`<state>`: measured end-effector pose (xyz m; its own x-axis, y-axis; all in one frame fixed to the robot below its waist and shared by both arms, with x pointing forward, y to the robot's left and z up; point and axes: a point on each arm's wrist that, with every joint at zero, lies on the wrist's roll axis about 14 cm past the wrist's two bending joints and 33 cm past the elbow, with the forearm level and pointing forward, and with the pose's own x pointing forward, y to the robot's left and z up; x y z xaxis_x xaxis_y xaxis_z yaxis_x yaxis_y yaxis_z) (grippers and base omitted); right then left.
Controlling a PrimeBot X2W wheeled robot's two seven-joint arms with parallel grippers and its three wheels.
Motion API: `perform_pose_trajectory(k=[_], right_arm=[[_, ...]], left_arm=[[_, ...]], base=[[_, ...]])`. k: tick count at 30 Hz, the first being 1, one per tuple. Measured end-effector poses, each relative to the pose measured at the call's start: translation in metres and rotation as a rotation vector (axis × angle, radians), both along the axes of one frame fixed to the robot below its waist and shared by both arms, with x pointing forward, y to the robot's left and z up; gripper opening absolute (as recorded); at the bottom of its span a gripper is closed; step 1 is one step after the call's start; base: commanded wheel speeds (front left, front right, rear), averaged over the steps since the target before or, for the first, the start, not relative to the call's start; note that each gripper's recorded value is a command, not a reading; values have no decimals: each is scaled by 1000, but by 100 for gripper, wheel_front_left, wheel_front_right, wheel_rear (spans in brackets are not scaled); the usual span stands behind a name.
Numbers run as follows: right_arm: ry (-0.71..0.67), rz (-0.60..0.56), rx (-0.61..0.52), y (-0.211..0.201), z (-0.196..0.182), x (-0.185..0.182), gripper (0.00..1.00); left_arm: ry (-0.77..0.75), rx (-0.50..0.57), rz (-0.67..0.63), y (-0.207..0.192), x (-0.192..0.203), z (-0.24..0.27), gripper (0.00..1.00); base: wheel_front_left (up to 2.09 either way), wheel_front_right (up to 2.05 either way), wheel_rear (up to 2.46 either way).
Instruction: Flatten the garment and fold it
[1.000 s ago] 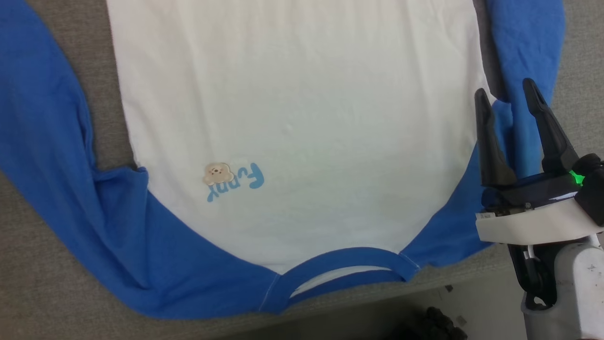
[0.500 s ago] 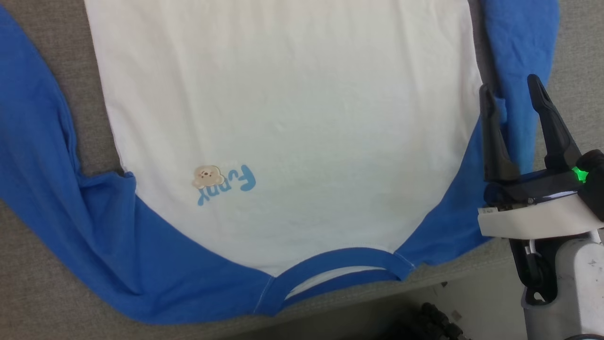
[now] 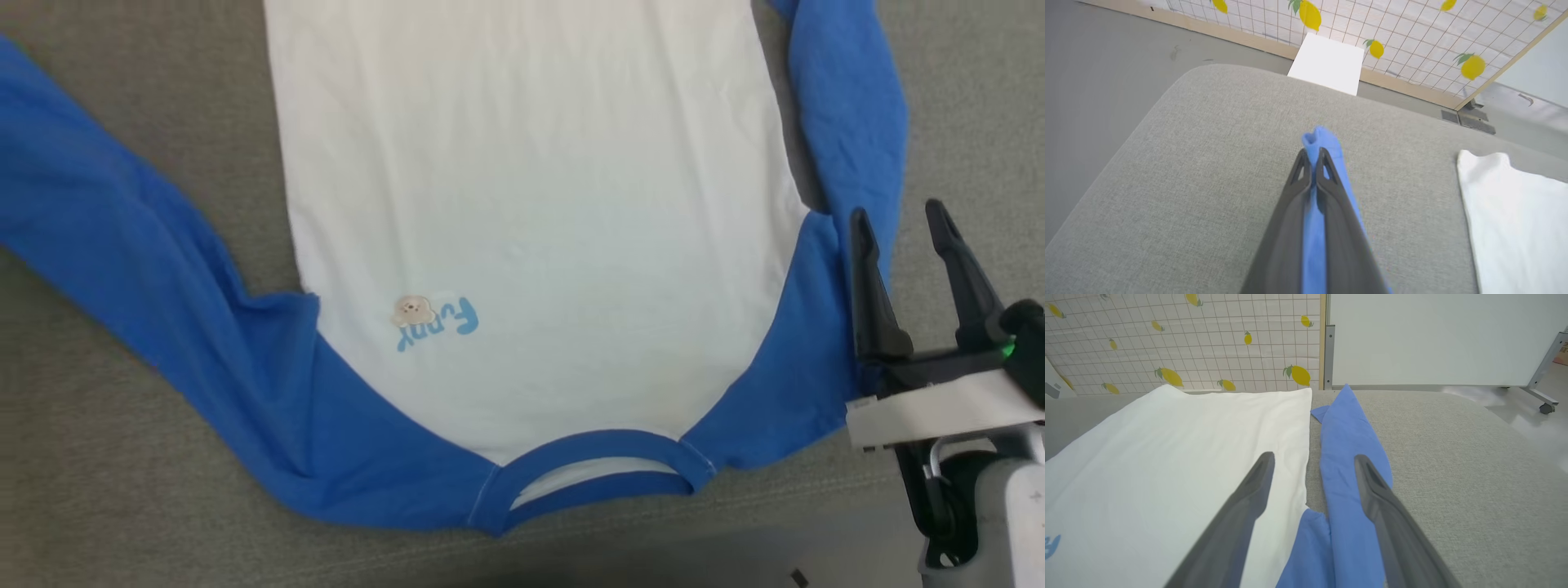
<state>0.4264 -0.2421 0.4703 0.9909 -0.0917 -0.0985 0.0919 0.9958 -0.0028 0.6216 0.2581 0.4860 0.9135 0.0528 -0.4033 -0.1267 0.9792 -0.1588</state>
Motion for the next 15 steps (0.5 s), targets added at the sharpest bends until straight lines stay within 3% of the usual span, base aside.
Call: perform_pose_trajectory(k=[7, 15], right_arm=[[-54, 13, 24, 8, 30, -18, 100], [-129, 48, 43, 21, 62, -31, 100]], left_arm=[[-166, -113, -141, -50, -36, 88, 0], [-284, -416, -367, -157, -83, 159, 0]], base=[[0, 0, 0], [0, 0, 0]])
